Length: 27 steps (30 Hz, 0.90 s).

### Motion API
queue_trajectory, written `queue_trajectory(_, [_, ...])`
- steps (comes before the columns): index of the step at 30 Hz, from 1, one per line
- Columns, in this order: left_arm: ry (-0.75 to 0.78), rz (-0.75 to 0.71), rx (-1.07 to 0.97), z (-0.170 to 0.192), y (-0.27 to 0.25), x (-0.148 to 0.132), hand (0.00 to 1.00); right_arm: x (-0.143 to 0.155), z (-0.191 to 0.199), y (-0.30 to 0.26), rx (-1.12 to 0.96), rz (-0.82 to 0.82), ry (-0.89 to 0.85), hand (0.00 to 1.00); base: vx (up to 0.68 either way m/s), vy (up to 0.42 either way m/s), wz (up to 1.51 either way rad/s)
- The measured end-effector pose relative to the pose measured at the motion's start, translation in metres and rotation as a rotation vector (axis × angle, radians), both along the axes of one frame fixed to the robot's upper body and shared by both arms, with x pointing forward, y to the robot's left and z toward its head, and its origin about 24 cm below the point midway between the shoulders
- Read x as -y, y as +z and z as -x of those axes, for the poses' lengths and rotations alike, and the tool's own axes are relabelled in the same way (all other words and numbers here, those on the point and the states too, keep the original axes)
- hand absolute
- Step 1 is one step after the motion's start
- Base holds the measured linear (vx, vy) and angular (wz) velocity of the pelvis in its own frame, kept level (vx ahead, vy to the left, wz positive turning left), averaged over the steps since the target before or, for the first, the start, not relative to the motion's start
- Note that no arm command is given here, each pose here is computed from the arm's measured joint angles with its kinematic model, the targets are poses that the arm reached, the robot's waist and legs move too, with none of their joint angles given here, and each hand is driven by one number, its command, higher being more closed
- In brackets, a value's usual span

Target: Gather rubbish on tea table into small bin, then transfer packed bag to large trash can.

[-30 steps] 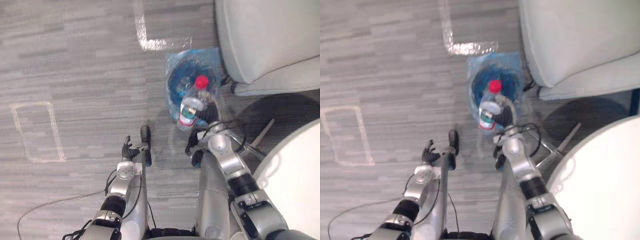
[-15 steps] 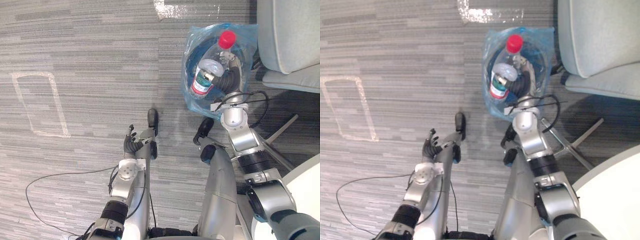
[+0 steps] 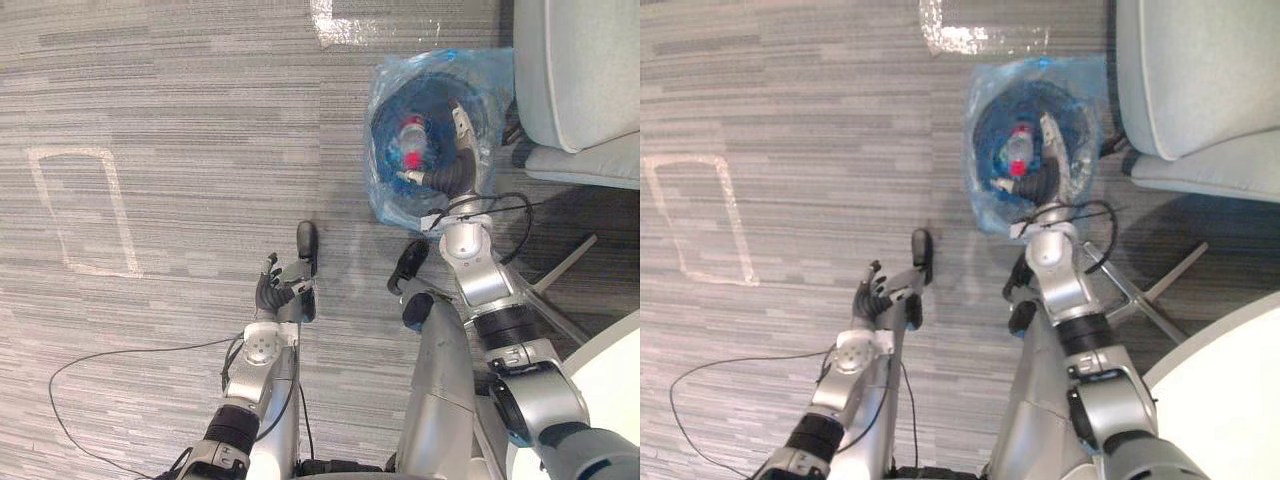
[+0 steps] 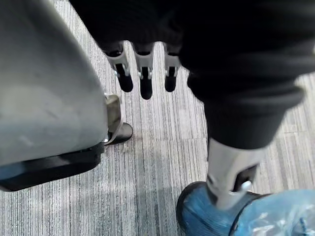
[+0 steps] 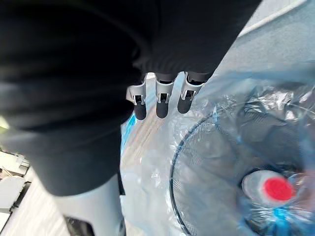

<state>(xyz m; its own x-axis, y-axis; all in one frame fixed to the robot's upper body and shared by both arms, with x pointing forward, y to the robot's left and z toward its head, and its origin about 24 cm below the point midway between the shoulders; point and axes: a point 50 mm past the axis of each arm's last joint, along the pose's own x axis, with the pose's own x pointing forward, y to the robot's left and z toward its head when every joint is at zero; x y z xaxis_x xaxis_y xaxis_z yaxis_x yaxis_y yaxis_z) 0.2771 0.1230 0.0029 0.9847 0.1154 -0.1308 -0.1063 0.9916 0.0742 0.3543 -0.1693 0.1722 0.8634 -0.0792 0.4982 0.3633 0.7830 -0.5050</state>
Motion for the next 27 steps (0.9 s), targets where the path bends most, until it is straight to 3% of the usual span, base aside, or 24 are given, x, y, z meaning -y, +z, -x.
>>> queue_trajectory(5, [-0.001,-0.002,-0.008,0.0,-0.002,0.0,0.0,-0.003,0.003,-0.012,-0.024,0.079,-0.012,0.0,-0.03,0.002,-0.08])
queue_trajectory(14, [0.023,-0.03,-0.09,-0.02,-0.013,-0.002,0.0,-0.038,-0.012,-0.053,-0.215,0.289,0.044,0.0,-0.04,0.004,-0.07])
queue_trajectory(27, [0.043,0.04,-0.085,-0.037,-0.005,0.0,0.0,-0.029,-0.034,-0.061,-0.337,0.472,-0.041,0.0,-0.03,0.005,0.05])
